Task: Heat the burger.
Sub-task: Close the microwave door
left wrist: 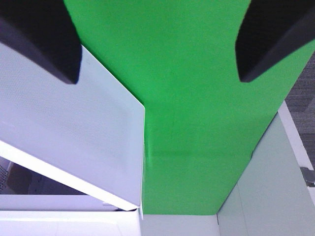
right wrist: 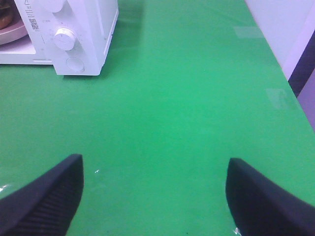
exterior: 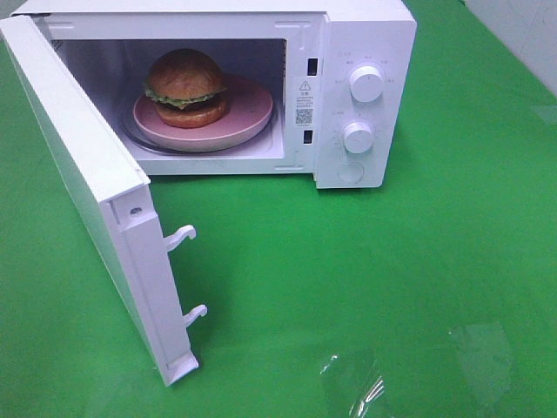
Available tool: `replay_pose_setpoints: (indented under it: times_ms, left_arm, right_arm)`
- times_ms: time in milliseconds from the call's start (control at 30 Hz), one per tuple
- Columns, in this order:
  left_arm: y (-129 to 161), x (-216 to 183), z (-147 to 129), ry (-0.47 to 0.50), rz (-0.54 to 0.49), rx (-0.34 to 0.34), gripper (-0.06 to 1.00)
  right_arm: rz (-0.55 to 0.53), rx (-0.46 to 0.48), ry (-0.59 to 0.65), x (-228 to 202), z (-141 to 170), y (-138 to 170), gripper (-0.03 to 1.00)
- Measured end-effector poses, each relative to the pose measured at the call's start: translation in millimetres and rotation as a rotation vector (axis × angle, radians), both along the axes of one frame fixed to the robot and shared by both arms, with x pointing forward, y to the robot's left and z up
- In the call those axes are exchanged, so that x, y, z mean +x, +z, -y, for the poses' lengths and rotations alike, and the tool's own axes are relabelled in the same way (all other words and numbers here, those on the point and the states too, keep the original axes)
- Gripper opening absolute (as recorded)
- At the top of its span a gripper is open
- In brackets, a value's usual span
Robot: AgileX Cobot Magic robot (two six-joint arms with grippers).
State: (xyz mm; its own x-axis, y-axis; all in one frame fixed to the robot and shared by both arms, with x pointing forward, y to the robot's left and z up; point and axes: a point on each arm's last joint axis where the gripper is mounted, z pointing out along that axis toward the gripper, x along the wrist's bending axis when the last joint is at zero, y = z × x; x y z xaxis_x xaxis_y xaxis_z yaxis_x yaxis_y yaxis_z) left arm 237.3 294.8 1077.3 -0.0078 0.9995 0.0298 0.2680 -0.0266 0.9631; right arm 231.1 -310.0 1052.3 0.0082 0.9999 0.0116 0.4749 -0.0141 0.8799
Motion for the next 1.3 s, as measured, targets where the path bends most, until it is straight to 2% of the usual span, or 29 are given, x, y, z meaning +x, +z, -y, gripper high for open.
replay_pose_setpoints:
  times_ms: [33,67,100,133,167,200,233,267,300,333,367,400,600,633,767,833,967,1133,1300]
  left_arm:
    - [2.3,5.0,-0.7,0.003,0.003,0.001,0.67]
    - [2.3,5.0,-0.7,0.003,0.003,0.001,0.67]
    - [5.6,11.7,-1.6,0.007,0.008,-0.003,0.55]
    - [5.6,11.7,-1.6,0.007,0.008,-0.003,0.55]
    - [8.5,19.5,-2.5,0.010,0.009,-0.004,0.42]
    - [9.9,23.9,-3.0,0.012,0.009,-0.004,0.34]
    - [9.9,23.9,-3.0,0.012,0.009,-0.004,0.34]
    - [12.4,31.7,-4.0,0.015,0.012,-0.006,0.17]
    - [12.4,31.7,-4.0,0.015,0.012,-0.006,0.17]
    - [13.5,39.8,-4.9,0.017,0.001,-0.007,0.06]
    - [13.5,39.8,-4.9,0.017,0.001,-0.007,0.06]
    - [15.2,48.4,-6.0,0.020,0.000,-0.008,0.00]
    - [11.6,66.8,-8.8,0.034,0.063,-0.008,0.00]
    - [5.7,72.9,-9.9,0.041,0.099,-0.007,0.00]
    - [-4.3,80.4,-11.4,0.050,0.133,-0.006,0.00]
    - [-22.6,89.3,-13.4,0.064,0.174,-0.004,0.00]
    - [-35.2,94.7,-14.9,0.074,0.207,-0.001,0.00]
    - [-55.9,103.2,-17.0,0.088,0.220,0.003,0.00]
    - [-66.0,116.4,-18.9,0.096,0.182,0.004,0.00]
  right_arm:
    - [0.000,0.000,0.000,0.0,0.0,0.0,0.77]
    - [0.000,0.000,0.000,0.0,0.0,0.0,0.77]
    - [0.000,0.000,0.000,0.0,0.0,0.0,0.77]
    - [0.000,0.000,0.000,0.0,0.0,0.0,0.77]
    - [0.000,0.000,0.000,0.0,0.0,0.0,0.77]
    - [0.000,0.000,0.000,0.0,0.0,0.0,0.77]
    - [0.000,0.000,0.000,0.0,0.0,0.0,0.77]
    - [0.000,0.000,0.000,0.0,0.0,0.0,0.77]
    - [0.000,0.000,0.000,0.0,0.0,0.0,0.77]
    - [0.000,0.000,0.000,0.0,0.0,0.0,0.77]
    - [0.000,0.000,0.000,0.0,0.0,0.0,0.77]
    - [0.000,0.000,0.000,0.0,0.0,0.0,0.77]
    - [0.000,0.000,0.000,0.0,0.0,0.0,0.77]
    - [0.000,0.000,0.000,0.0,0.0,0.0,0.77]
    - [0.000,0.000,0.000,0.0,0.0,0.0,0.77]
    - [0.000,0.000,0.000,0.0,0.0,0.0,0.77]
    - [0.000,0.000,0.000,0.0,0.0,0.0,0.77]
    - [0.000,0.000,0.000,0.0,0.0,0.0,0.77]
    - [0.000,0.000,0.000,0.0,0.0,0.0,0.77]
